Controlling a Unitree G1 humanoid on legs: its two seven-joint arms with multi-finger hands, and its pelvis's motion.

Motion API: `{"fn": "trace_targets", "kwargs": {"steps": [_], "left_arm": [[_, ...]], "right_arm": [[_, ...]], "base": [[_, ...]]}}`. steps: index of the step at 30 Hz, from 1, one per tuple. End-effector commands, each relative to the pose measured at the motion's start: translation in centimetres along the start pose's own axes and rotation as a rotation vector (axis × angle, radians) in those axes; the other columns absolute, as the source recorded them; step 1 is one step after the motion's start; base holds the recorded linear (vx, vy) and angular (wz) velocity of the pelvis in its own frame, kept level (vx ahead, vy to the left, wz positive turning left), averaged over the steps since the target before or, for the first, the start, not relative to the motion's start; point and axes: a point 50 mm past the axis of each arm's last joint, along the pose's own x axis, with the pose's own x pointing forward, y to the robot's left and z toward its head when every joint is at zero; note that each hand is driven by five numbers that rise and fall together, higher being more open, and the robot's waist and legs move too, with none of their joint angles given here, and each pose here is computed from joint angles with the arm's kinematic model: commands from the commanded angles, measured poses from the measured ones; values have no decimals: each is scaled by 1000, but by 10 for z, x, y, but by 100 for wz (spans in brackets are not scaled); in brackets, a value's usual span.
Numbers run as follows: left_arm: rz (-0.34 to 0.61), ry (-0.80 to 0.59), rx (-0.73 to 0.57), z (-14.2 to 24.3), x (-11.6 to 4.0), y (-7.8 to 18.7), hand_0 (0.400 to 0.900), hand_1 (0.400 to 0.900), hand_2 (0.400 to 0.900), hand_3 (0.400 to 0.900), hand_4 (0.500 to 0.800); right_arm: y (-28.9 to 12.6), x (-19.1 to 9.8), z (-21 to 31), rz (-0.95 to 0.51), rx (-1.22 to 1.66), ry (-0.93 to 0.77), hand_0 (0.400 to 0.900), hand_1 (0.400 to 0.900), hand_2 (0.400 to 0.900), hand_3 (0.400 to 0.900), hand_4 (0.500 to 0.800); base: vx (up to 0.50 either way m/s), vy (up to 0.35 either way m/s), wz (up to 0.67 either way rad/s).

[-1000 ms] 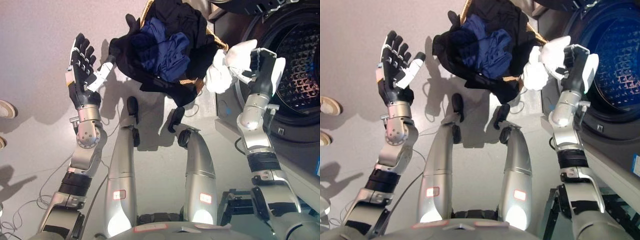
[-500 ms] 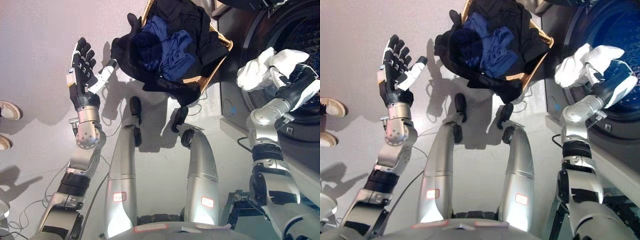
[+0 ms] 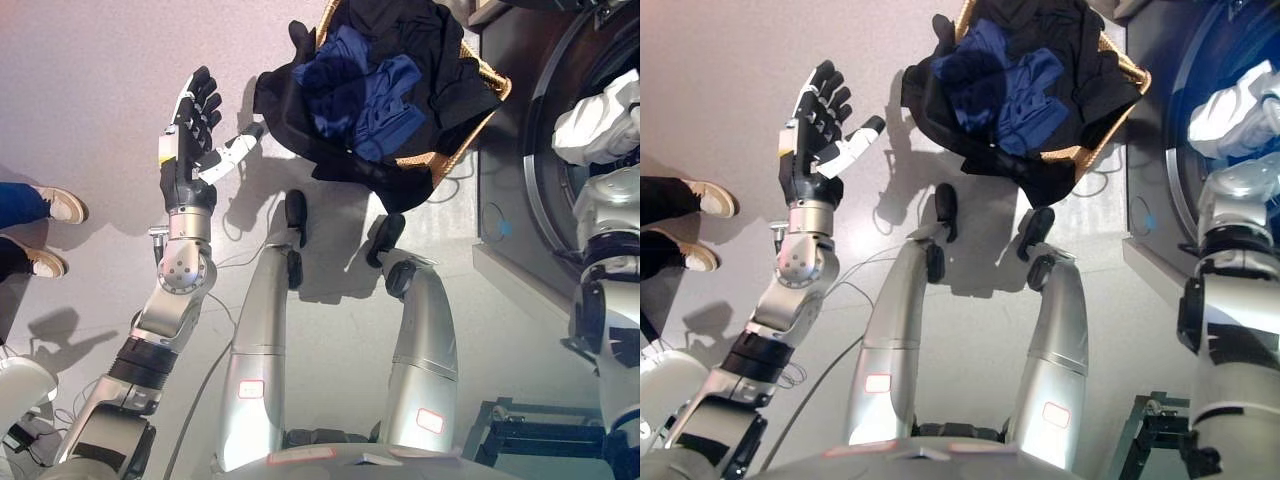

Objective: Put the clothes in the basket into the washing machine.

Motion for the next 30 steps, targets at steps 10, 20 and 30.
{"fn": "trace_targets", "kwargs": {"steps": [10, 20, 30], "left_arm": [[-55, -103, -103, 20, -24, -4, 900, 900, 900, 900, 800], [-63, -121, -108, 26, -27, -2, 900, 900, 900, 900, 800], [-25, -159, -101, 29, -22, -2, 900, 900, 900, 900, 800]], "right_arm": [[-85, 47, -11, -212, -465, -56, 400, 400, 400, 400, 500], [-85, 51, 8, -240, -573, -169, 900, 900, 900, 900, 800], [-39, 23, 18, -202, -498, -339, 900, 900, 900, 900, 800]], "base": [[-1, -8, 1], [1, 1, 0], [-5, 10, -2]]}}
